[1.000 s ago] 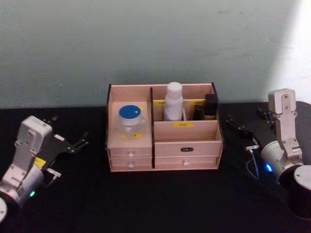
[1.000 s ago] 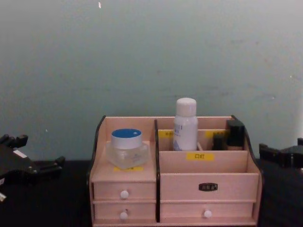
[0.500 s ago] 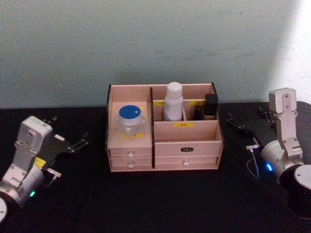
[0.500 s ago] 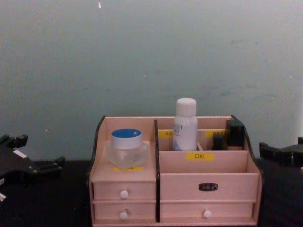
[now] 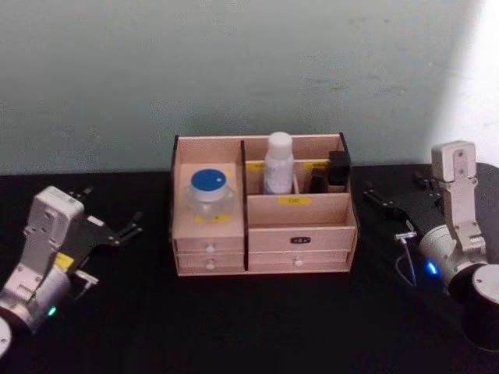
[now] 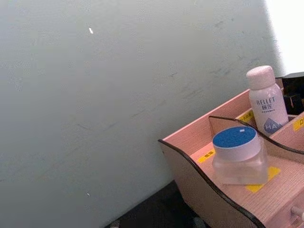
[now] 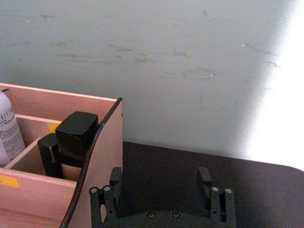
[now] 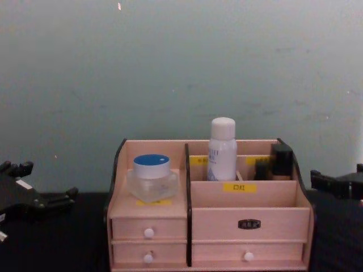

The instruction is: Pick up the facial cleanser and watermelon frost from the table and place them into the tiered storage box.

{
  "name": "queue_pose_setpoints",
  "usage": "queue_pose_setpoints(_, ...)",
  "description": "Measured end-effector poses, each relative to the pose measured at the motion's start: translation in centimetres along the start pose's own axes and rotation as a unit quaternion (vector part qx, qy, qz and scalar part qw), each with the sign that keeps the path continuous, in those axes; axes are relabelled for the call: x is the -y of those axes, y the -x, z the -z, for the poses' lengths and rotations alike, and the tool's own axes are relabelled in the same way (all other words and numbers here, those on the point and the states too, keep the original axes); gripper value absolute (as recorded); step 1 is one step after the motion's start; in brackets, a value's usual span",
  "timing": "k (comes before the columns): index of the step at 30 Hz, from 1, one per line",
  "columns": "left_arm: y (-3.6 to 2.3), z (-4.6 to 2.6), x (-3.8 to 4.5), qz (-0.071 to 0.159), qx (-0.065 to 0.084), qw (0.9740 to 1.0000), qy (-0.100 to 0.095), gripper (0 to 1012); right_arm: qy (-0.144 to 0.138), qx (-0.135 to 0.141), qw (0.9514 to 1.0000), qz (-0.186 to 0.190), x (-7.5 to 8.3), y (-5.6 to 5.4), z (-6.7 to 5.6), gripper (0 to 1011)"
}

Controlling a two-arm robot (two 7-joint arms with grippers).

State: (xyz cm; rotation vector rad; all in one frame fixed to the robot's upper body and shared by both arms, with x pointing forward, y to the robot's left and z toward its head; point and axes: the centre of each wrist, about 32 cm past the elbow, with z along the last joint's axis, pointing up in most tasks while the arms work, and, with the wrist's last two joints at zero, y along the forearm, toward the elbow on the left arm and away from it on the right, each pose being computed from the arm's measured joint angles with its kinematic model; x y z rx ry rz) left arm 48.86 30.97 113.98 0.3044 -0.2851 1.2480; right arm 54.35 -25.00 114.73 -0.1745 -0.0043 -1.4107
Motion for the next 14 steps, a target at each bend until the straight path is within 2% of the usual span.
queue_pose_setpoints(14, 0.0, 0.0, 0.0, 0.0, 0.0, 1.0, 0.0, 1001, 0.0, 0.0, 1.0, 0.0, 0.0, 0.0, 0.0, 1000)
